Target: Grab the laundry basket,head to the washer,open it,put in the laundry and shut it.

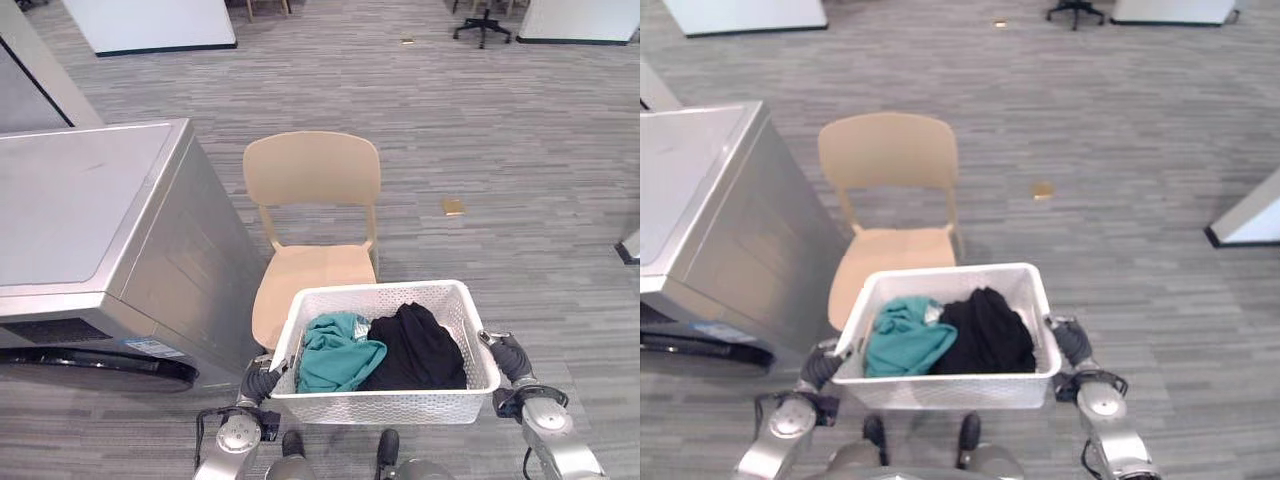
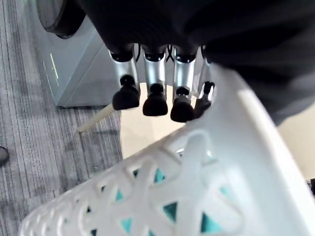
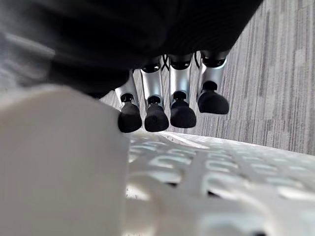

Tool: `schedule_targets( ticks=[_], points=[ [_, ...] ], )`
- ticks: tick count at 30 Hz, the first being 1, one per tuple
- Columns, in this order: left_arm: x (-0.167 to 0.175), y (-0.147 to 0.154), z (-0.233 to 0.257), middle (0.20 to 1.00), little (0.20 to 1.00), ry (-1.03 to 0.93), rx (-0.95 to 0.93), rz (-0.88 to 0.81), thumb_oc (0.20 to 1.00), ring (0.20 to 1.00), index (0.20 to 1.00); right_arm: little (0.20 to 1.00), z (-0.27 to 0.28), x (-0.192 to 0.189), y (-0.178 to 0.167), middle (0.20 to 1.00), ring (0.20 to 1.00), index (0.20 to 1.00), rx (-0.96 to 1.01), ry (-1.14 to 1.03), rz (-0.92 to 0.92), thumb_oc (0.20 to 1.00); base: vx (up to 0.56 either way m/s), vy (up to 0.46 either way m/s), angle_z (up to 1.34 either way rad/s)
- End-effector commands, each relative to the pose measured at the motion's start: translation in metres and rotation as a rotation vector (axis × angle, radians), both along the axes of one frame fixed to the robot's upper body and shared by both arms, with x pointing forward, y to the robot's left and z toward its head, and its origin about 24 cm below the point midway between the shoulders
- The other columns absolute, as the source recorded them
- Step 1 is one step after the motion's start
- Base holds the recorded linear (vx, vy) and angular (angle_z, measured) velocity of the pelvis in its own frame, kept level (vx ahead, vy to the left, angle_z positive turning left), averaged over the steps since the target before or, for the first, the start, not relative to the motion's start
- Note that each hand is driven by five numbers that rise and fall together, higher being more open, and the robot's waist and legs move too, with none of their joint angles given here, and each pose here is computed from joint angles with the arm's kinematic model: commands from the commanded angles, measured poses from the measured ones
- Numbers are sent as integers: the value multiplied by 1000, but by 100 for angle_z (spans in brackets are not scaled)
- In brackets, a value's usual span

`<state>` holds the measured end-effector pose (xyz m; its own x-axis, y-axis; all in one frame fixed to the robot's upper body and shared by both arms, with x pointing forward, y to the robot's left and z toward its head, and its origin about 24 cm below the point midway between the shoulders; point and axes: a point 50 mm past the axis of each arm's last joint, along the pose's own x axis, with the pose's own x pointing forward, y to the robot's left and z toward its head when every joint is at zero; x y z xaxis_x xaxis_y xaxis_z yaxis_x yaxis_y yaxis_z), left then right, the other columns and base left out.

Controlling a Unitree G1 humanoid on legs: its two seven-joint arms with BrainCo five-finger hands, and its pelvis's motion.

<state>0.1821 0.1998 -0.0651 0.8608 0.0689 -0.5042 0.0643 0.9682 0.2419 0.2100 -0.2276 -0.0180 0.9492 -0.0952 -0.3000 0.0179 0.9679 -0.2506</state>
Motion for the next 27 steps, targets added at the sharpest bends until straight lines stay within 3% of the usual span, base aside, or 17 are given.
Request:
schedule_targets(
  ticks=[1, 9, 16, 21, 22, 26, 27],
  points=[
    [34, 0, 46, 200, 200, -280, -58, -7, 200, 200, 200, 200, 24, 17, 20, 200, 200, 200, 68, -155, 64, 200, 185, 172, -17],
    [52, 1, 61, 200, 200, -350, 4, -34, 200, 200, 200, 200, 29, 36, 50, 200, 200, 200, 134, -195, 118, 200, 110, 142, -11],
    [99, -22, 96, 200, 200, -519, 48, -75, 200, 200, 200, 200, 51, 72, 81, 200, 200, 200, 118, -288, 172, 200, -82, 75, -1],
    [132, -36, 114, 200, 200, -581, 54, -33, 200, 200, 200, 200, 67, 98, 109, 200, 200, 200, 108, -333, 200, 200, -95, 24, -10],
    [155, -40, 127, 200, 200, -601, 76, 8, 200, 200, 200, 200, 80, 116, 122, 200, 200, 200, 88, -359, 205, 200, -97, -2, -7],
    [175, -44, 138, 200, 200, -599, 97, 44, 200, 200, 200, 200, 89, 134, 131, 200, 200, 200, 46, -356, 207, 200, -24, -11, -7],
    [184, -44, 145, 1000, 1000, -601, 119, 52, 1000, 1000, 1000, 379, 95, 146, 132, 379, 379, 379, 7, -347, 202, 379, 17, -35, -4]
  ],
)
